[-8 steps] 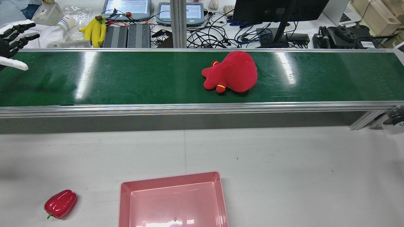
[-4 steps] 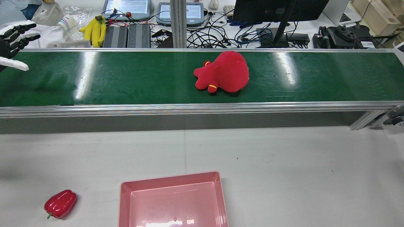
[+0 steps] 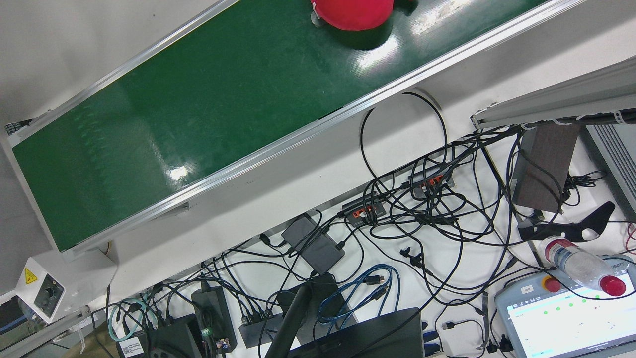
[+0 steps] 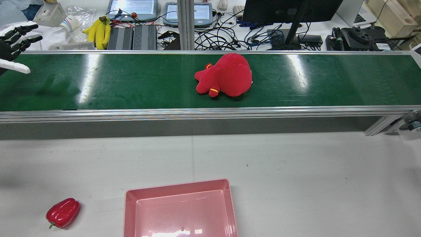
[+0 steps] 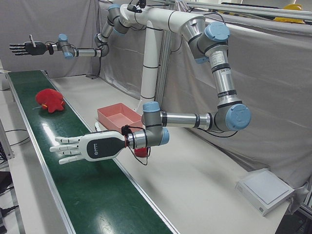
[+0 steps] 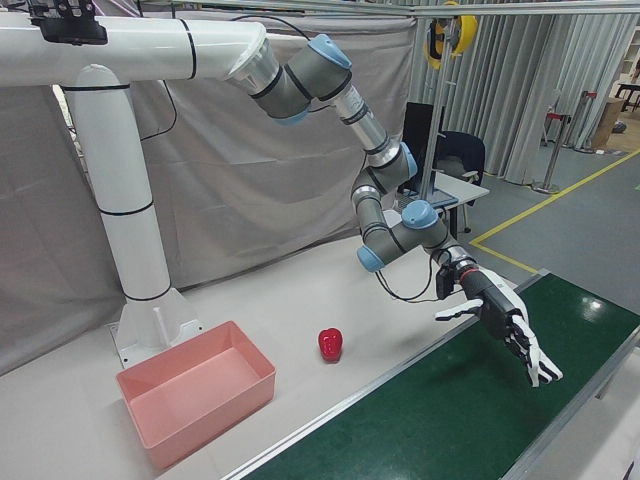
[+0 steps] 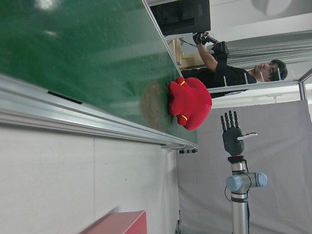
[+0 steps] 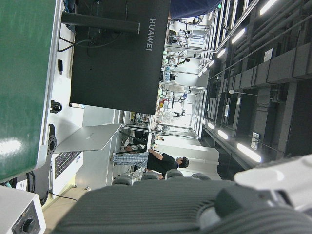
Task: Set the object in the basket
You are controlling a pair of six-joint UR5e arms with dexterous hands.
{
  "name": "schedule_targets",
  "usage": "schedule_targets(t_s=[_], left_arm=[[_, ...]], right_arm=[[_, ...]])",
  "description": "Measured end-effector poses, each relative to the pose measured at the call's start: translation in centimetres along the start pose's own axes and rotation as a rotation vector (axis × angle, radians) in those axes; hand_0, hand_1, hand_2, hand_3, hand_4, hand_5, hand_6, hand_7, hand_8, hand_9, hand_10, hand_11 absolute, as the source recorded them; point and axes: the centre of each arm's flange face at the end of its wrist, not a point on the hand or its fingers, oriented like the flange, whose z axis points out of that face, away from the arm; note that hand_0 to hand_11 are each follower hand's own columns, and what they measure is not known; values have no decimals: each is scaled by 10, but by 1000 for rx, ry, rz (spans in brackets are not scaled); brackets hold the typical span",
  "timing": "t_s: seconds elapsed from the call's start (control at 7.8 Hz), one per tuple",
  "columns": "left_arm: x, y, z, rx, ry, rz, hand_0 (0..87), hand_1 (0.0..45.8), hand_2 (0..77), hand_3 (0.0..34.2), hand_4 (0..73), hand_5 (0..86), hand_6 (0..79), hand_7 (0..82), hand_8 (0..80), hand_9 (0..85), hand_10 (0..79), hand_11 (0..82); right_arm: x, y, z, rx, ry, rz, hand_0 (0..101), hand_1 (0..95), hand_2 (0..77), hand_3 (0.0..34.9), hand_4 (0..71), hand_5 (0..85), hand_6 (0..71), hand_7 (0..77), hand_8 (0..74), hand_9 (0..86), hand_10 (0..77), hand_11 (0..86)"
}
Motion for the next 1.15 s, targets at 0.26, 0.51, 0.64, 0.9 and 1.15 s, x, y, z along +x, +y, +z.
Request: schedule_targets(t_s=[0.26,0.51,0.64,0.9,1.15], left_arm=[[-1,0,0,-1,-1,-1,624,158,5,0,76,196,22,33,93,147,0,5],[-1,0,0,-1,-1,-2,623,158,5,1,76,196,22,27,87,147,0,5],[1,2,0,-4,1,-3,625,158,5,1,76,196,22,27,87,147,0,5],[3,7,-1,-6,3,-3,624,158,5,1,76,196,22,33,87,147,0,5],[4,8,-1,-5,3,-2,617,158,5,1,76,196,22,27,93,147,0,5]], right_arm=[[0,0,0,0,0,0,1,0,5,0,0,0,0,5,0,0,0,0],[0,0,0,0,0,0,1,0,5,0,0,0,0,5,0,0,0,0],[0,0,0,0,0,0,1,0,5,0,0,0,0,5,0,0,0,0],[0,0,0,0,0,0,0,0,5,0,0,0,0,5,0,0,0,0],[0,0,0,0,0,0,1,0,5,1,0,0,0,5,0,0,0,0]])
